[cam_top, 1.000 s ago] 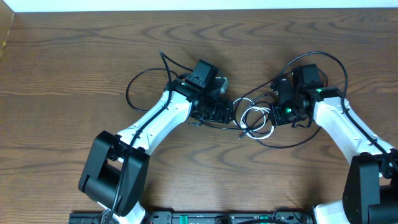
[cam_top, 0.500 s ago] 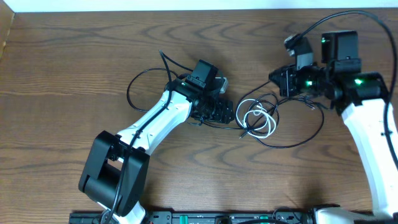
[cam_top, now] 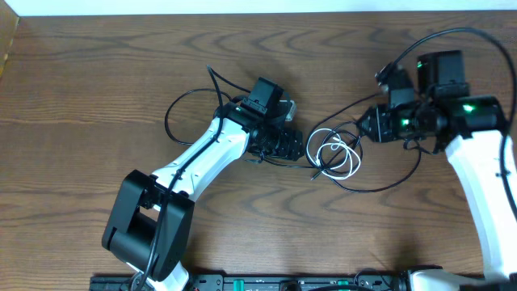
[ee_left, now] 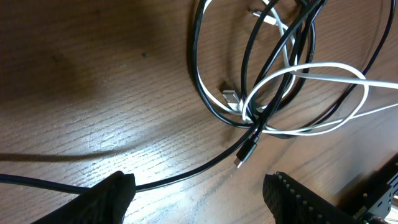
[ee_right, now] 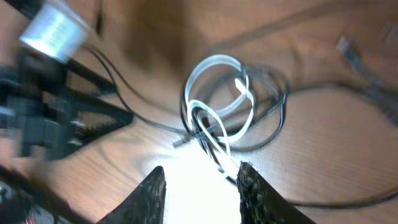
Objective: Untangle cables
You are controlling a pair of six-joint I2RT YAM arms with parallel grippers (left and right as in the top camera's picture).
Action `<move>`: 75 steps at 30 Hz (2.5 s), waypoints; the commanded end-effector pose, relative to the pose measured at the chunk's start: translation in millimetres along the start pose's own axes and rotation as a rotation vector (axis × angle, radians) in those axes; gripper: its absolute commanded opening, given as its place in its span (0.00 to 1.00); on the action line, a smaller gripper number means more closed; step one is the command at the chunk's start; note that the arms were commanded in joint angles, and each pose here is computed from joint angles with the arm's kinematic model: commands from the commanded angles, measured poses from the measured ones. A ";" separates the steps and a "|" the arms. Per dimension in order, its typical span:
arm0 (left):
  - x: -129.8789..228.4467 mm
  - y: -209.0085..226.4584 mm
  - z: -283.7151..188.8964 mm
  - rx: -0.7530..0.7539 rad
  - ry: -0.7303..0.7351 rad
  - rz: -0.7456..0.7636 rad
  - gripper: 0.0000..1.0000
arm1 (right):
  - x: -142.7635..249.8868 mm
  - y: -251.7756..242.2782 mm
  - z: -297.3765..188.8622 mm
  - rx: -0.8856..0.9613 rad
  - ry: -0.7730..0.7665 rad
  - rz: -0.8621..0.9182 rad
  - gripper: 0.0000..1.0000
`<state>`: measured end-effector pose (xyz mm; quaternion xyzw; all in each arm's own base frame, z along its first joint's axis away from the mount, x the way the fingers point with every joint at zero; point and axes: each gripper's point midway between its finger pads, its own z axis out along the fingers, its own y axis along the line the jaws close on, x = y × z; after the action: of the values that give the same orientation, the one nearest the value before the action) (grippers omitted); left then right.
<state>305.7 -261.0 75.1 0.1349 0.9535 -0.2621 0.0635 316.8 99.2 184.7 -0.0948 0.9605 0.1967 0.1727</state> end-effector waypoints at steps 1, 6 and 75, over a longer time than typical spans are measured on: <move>-2.6 0.4 -0.2 -0.011 -0.005 0.023 0.71 | 32.4 -12.9 39.7 0.003 0.154 0.000 0.35; -2.6 0.5 -0.2 -0.011 -0.005 0.023 0.71 | 56.2 -20.7 84.9 -0.007 0.259 0.010 0.38; 2.9 33.8 -3.7 -0.198 0.000 0.001 0.70 | -153.3 -83.5 -188.6 0.516 -0.593 0.350 0.01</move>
<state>303.8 -247.1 67.3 0.1266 0.9648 -0.2230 0.0580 430.3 35.0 370.6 0.1075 0.8984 0.1567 0.3959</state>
